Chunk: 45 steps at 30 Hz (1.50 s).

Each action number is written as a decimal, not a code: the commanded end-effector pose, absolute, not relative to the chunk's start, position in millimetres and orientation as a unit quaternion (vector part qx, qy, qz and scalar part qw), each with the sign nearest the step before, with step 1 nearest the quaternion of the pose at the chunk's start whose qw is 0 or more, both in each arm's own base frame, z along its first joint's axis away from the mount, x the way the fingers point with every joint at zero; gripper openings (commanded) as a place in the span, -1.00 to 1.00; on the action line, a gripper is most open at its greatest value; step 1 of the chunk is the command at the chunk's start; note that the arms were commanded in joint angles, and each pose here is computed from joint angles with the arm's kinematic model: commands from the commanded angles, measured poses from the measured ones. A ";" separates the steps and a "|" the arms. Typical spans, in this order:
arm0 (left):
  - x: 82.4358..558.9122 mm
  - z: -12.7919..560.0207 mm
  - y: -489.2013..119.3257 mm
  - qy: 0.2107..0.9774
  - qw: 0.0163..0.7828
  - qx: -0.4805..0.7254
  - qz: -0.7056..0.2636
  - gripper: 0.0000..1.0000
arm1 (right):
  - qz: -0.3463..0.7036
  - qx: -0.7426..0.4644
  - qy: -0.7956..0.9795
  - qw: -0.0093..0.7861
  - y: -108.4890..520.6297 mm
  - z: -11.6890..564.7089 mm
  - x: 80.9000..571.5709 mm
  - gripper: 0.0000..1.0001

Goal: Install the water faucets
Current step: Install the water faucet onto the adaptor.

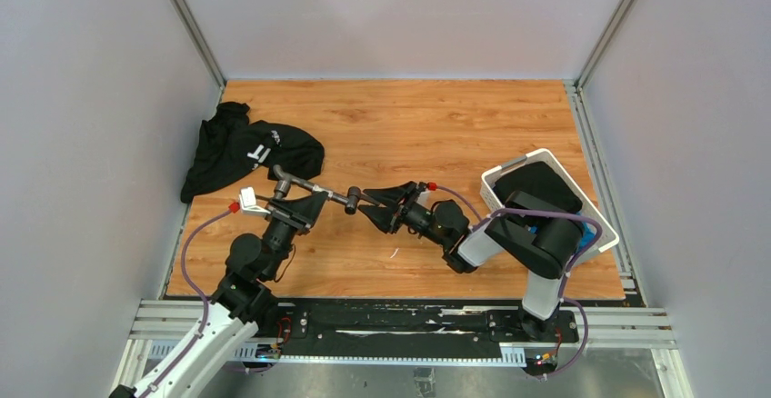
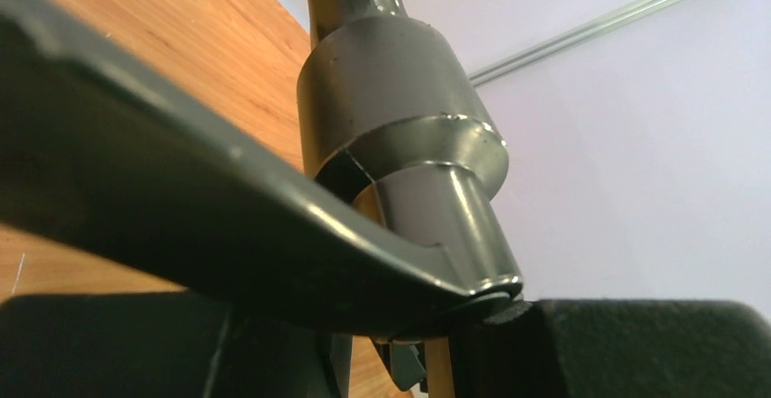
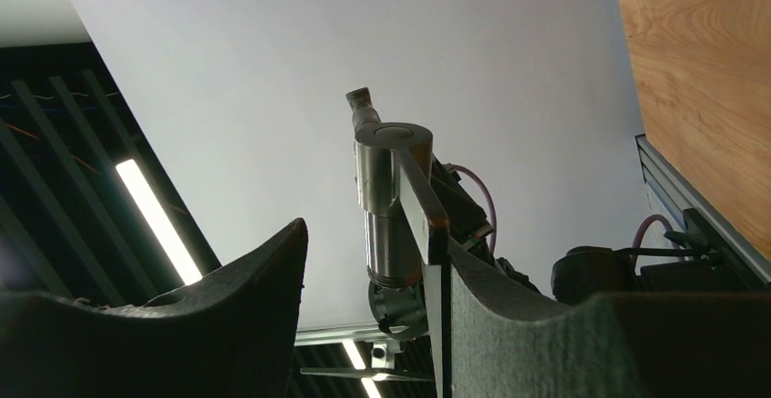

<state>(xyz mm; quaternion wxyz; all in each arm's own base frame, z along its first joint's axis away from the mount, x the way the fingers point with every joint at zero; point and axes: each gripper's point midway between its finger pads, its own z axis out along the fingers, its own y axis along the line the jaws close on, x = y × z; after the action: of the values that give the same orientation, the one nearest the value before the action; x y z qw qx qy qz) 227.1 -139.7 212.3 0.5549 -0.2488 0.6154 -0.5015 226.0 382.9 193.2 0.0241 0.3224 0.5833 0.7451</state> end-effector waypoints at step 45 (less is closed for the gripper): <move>230.6 237.3 -126.6 0.671 0.510 -0.314 -0.436 -1.00 | 0.309 -0.467 0.576 0.596 320.6 241.6 189.4 -0.02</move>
<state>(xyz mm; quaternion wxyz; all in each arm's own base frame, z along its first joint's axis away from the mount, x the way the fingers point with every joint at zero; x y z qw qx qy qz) 228.0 -126.3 197.1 0.4857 -0.3132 0.7117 -0.3992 196.5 312.4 284.1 0.5821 -0.3369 0.6187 0.4059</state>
